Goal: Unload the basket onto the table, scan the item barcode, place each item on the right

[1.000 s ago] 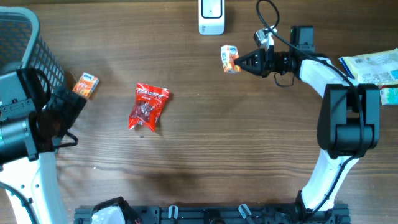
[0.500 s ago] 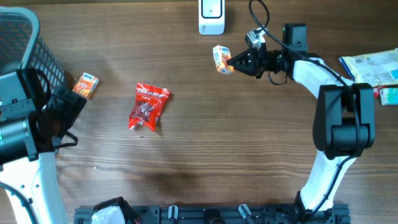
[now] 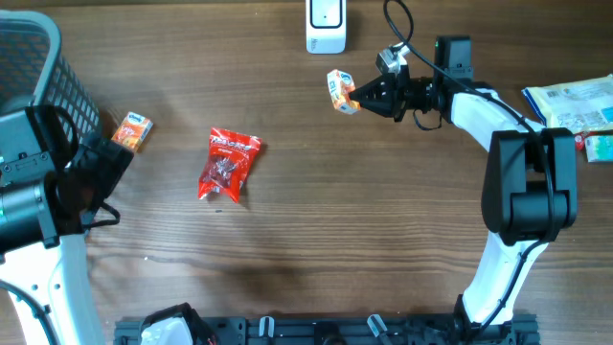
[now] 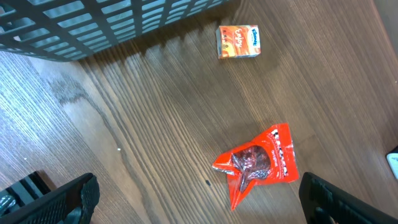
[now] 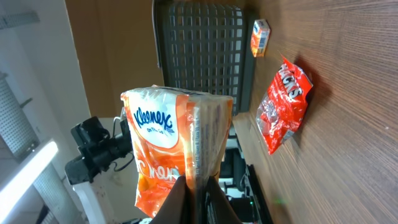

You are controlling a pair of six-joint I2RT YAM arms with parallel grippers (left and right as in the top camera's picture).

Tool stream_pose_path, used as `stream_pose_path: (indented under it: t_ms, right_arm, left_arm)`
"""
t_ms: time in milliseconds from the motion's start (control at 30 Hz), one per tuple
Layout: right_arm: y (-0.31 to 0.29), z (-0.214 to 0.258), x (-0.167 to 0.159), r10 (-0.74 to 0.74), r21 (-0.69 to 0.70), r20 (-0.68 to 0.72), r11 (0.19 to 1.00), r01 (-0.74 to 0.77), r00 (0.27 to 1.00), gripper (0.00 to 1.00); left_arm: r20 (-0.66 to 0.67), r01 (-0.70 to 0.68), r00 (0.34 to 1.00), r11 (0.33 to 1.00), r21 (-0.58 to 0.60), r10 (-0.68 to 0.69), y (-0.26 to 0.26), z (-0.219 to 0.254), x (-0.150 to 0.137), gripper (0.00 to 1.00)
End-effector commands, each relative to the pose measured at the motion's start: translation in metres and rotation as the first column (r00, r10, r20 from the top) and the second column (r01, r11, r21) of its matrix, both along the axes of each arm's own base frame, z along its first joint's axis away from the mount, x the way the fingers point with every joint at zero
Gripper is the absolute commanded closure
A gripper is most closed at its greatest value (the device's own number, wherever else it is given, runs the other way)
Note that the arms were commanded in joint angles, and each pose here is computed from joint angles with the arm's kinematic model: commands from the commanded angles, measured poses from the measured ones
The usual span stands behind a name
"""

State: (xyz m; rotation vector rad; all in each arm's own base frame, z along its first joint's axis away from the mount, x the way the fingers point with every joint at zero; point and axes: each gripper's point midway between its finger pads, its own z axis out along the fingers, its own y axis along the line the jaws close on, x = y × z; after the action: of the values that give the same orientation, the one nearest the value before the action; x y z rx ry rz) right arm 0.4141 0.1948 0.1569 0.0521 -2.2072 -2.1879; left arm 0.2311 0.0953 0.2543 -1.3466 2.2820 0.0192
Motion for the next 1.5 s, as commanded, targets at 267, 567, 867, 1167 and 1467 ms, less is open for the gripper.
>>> stream_pose_path:
  t_ms: [267, 567, 867, 1167, 1467]
  right_arm:
    - [0.0021, 0.0018, -0.0036, 0.05, 0.046, -0.021, 0.998, -0.049, 0.999, 0.96]
    - [0.0023, 0.0036, -0.0017, 0.051, 0.045, -0.006, 0.998, -0.051, 0.999, 0.96]
    - [0.0024, 0.0058, 0.0004, 0.053, 0.043, -0.006, 0.998, -0.052, 0.999, 0.96]
    - [0.004, 0.0062, 0.0001, 0.056, 0.043, -0.004, 0.998, -0.056, 0.998, 0.96]
    - [0.0053, 0.0071, 0.0003, 0.06, 0.043, 0.011, 0.997, -0.06, 0.998, 0.96]
  left_arm:
    - [0.002, -0.005, 1.0, 1.0, -0.004, 0.005, 0.0009, 0.0, -0.0004, 0.0]
    - [0.001, -0.005, 1.0, 1.0, -0.004, 0.005, 0.0008, 0.0, -0.0005, 0.0]
    - [0.002, -0.005, 1.0, 1.0, -0.004, 0.005, 0.0009, 0.0, -0.0004, 0.0]
    - [0.002, -0.005, 1.0, 1.0, -0.004, 0.005, 0.0009, 0.0, -0.0004, 0.0]
    - [0.002, -0.005, 1.0, 1.0, -0.004, 0.005, 0.0009, 0.0, -0.0004, 0.0]
